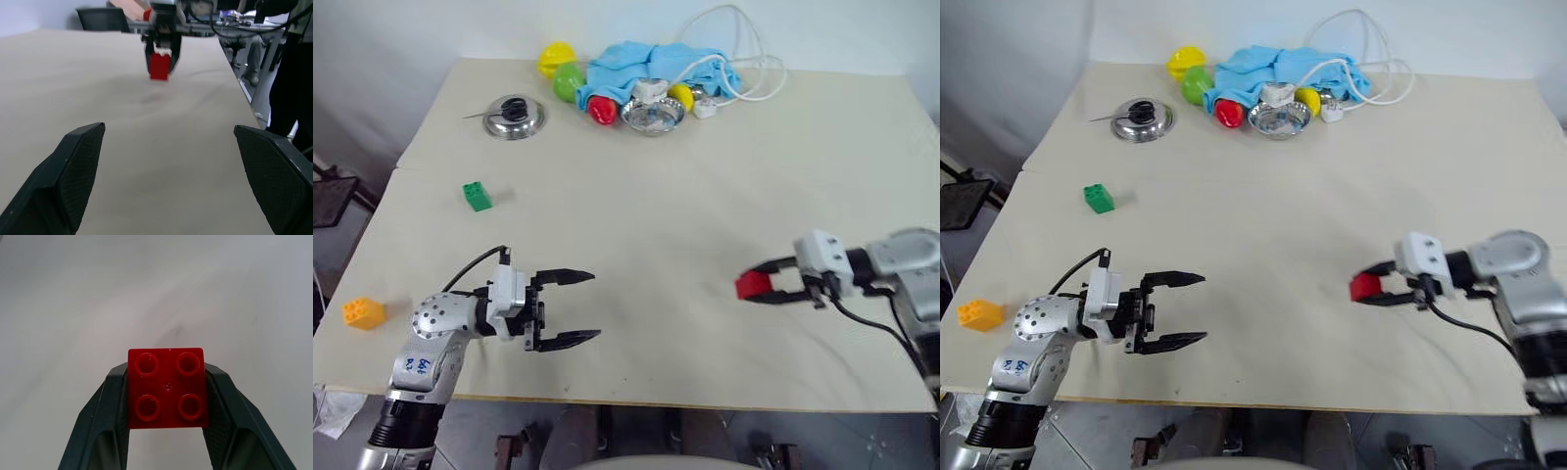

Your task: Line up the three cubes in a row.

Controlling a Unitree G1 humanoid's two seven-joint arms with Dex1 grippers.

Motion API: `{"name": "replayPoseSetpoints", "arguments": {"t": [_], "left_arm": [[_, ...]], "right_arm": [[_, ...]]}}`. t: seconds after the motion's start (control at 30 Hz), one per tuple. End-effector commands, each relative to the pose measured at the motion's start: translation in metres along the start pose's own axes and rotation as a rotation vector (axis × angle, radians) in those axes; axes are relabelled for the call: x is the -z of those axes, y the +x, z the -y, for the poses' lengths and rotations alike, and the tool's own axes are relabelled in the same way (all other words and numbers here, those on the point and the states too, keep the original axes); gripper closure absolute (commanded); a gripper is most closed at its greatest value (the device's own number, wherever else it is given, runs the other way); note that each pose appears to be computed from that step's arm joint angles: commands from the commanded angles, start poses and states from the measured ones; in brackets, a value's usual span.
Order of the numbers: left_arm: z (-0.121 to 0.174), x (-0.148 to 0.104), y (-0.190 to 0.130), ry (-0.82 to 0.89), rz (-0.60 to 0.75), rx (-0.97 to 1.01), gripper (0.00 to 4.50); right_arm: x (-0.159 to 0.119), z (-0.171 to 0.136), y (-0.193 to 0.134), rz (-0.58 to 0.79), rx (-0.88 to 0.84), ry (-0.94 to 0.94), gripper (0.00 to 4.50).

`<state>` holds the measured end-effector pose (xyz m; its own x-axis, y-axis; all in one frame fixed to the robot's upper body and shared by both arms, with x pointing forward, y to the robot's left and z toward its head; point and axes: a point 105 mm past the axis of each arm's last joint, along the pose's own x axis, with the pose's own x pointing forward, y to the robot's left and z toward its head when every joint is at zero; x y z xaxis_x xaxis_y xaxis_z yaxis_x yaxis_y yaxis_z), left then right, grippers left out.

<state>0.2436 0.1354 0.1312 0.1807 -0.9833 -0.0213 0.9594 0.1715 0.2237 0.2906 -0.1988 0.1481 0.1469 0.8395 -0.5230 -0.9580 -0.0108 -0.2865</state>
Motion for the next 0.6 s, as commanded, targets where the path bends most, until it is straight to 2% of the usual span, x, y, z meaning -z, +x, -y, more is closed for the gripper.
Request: {"name": "replayPoseSetpoints", "arguments": {"t": [0.03, 0.17, 0.3, 0.47, 0.5, 0.6], "left_arm": [[-0.003, 0.001, -0.011, 0.031, -0.025, -0.039, 0.0], [-0.004, 0.001, -0.015, 0.037, -0.024, -0.074, 0.0], [-0.005, 0.002, -0.017, 0.038, -0.03, -0.09, 0.0], [-0.007, 0.0, -0.017, 0.043, -0.026, -0.103, 0.0], [-0.007, -0.001, -0.017, 0.043, -0.026, -0.104, 0.0], [-0.008, -0.002, -0.019, 0.036, -0.025, -0.115, 0.0]], "right_arm": [[0.001, 0.012, 0.009, -0.03, -0.046, -0.004, 2.98], [0.003, 0.034, 0.023, -0.03, -0.01, -0.011, 2.98], [0.004, 0.037, 0.035, -0.031, -0.053, 0.014, 2.98], [-0.001, 0.048, 0.046, 0.016, -0.025, 0.028, 2.98], [-0.002, 0.05, 0.047, 0.019, -0.021, 0.008, 2.26], [-0.002, 0.051, 0.042, 0.018, -0.011, -0.028, 1.41]]}}
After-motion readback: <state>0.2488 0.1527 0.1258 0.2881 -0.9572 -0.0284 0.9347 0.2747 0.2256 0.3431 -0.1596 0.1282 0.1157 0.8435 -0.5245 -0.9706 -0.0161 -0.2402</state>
